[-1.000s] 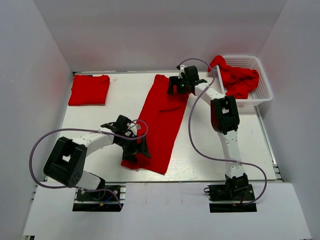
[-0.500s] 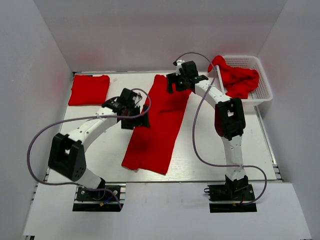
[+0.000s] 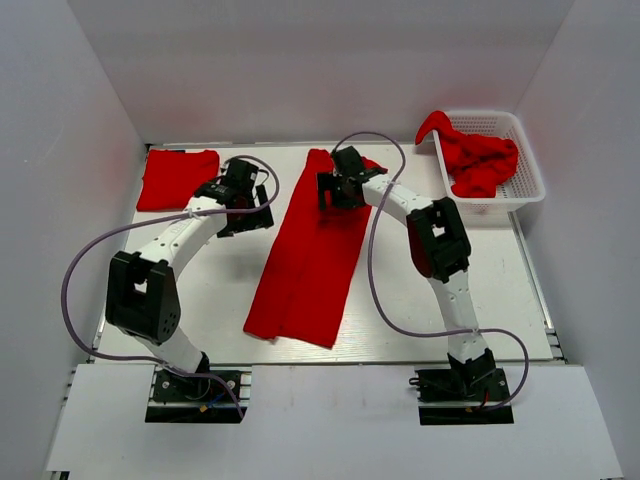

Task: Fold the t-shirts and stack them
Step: Rotate the tshirt 90 degrees

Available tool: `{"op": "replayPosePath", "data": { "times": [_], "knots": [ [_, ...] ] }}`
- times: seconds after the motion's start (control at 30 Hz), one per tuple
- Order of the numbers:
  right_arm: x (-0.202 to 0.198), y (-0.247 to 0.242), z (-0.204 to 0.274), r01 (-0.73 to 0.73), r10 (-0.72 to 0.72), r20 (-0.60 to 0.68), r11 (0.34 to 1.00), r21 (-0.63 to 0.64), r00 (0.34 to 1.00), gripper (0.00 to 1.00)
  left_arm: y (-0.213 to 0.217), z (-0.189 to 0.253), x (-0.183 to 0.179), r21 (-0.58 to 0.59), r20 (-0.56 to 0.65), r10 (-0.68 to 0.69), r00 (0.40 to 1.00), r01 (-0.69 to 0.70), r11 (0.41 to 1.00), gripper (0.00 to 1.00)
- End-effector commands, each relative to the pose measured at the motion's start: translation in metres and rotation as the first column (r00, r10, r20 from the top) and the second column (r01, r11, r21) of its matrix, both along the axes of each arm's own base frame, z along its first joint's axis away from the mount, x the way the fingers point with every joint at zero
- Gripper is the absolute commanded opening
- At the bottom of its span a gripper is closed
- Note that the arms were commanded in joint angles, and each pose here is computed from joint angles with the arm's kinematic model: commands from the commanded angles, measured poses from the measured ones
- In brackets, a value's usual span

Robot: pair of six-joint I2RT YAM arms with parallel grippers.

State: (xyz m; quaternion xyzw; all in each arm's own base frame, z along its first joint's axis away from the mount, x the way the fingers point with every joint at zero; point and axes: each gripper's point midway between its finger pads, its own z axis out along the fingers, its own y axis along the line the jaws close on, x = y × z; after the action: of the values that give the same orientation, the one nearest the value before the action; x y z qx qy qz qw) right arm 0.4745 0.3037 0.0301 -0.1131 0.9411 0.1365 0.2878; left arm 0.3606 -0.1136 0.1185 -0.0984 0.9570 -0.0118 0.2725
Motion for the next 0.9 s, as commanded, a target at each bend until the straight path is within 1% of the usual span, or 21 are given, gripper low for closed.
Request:
{"op": "replayPosePath", "data": {
  "times": [0.0,0.03,0.1,0.13,0.23,0.27,0.3,0.33,0.37,0.4,0.43,0.47,0.5,0.57,0.67,0.7,0.73,0.8,0.83,0.87],
  "knots": [
    [0.020,-0.003,-0.015,0.119,-0.119,-0.016,0.993,0.001,0.993,0.90,0.019,0.028,0.007,0.020,0.105,0.068,0.992,-0.070,0.997,0.99],
    [0.018,-0.013,-0.024,0.142,-0.143,-0.044,0.989,-0.037,0.989,0.90,0.025,0.032,0.008,0.027,0.117,0.084,0.990,-0.087,0.996,0.99],
    [0.026,-0.020,-0.040,0.166,-0.170,-0.050,0.983,-0.082,0.984,0.90,0.029,0.032,0.006,0.026,0.119,0.093,0.989,-0.097,0.995,0.99],
    [0.027,-0.032,-0.047,0.185,-0.193,-0.063,0.976,-0.111,0.979,0.90,0.031,0.034,0.010,0.021,0.130,0.102,0.986,-0.106,0.994,0.99],
    [0.044,-0.047,-0.059,0.195,-0.204,-0.061,0.972,-0.127,0.977,0.90,0.036,0.039,0.016,0.011,0.148,0.111,0.983,-0.114,0.993,0.99],
    [0.056,-0.049,-0.052,0.193,-0.198,-0.045,0.976,-0.098,0.979,0.90,0.031,0.041,0.022,-0.011,0.160,0.102,0.982,-0.102,0.995,0.99],
    [0.065,-0.058,-0.066,0.162,-0.167,-0.038,0.980,-0.112,0.985,0.90,0.031,0.044,0.026,-0.018,0.174,0.087,0.981,-0.085,0.996,0.99],
    [0.078,-0.050,-0.053,0.120,-0.121,-0.037,0.992,-0.030,0.992,0.90,0.019,0.045,0.036,-0.047,0.199,0.022,0.980,-0.013,0.999,0.99],
    [0.102,-0.048,-0.036,0.112,-0.113,0.041,0.993,0.022,0.993,0.90,0.012,0.047,0.039,-0.065,0.212,-0.007,0.977,0.022,0.998,0.99],
    [0.110,-0.047,-0.031,0.064,-0.066,0.084,0.998,0.019,0.994,0.90,0.003,0.035,0.040,-0.088,0.182,-0.045,0.982,0.062,0.994,0.99],
    [0.119,-0.048,-0.021,0.056,-0.058,0.126,0.998,0.025,0.990,0.90,-0.001,0.034,0.042,-0.094,0.176,-0.067,0.982,0.084,0.992,0.99],
    [0.119,-0.042,-0.013,-0.012,0.001,0.132,0.997,0.082,0.991,0.90,-0.003,0.033,0.045,-0.089,0.175,-0.091,0.980,0.108,0.990,0.99],
    [0.137,-0.036,0.020,-0.081,0.056,0.269,0.993,0.082,0.962,0.90,-0.007,0.027,0.045,-0.102,0.156,-0.103,0.982,0.120,0.988,0.99],
    [0.144,-0.031,0.049,-0.146,0.108,0.353,0.986,0.083,0.929,0.90,-0.014,0.022,0.051,-0.108,0.143,-0.145,0.979,0.161,0.981,0.99],
    [0.137,-0.023,0.123,-0.262,0.215,0.487,0.965,0.030,0.847,0.90,-0.027,0.019,0.049,-0.111,0.143,-0.208,0.968,0.225,0.968,0.99],
    [0.131,-0.019,0.130,-0.288,0.236,0.495,0.957,0.030,0.836,0.90,-0.030,0.016,0.046,-0.128,0.138,-0.221,0.965,0.238,0.963,0.99],
    [0.121,-0.024,0.166,-0.283,0.223,0.528,0.958,0.034,0.819,0.90,-0.032,0.007,0.041,-0.138,0.122,-0.245,0.962,0.261,0.956,0.99],
    [0.108,-0.031,0.163,-0.251,0.210,0.488,0.968,0.018,0.847,0.90,-0.038,0.002,0.033,-0.170,0.119,-0.267,0.956,0.285,0.943,0.99],
    [0.096,-0.036,0.156,-0.245,0.214,0.439,0.969,0.015,0.873,0.90,-0.042,-0.004,0.024,-0.179,0.105,-0.283,0.953,0.298,0.938,0.99],
    [0.080,-0.043,0.180,-0.226,0.187,0.446,0.974,0.034,0.875,0.90,-0.042,-0.009,0.016,-0.195,0.089,-0.284,0.955,0.296,0.935,0.99]
  ]
}}
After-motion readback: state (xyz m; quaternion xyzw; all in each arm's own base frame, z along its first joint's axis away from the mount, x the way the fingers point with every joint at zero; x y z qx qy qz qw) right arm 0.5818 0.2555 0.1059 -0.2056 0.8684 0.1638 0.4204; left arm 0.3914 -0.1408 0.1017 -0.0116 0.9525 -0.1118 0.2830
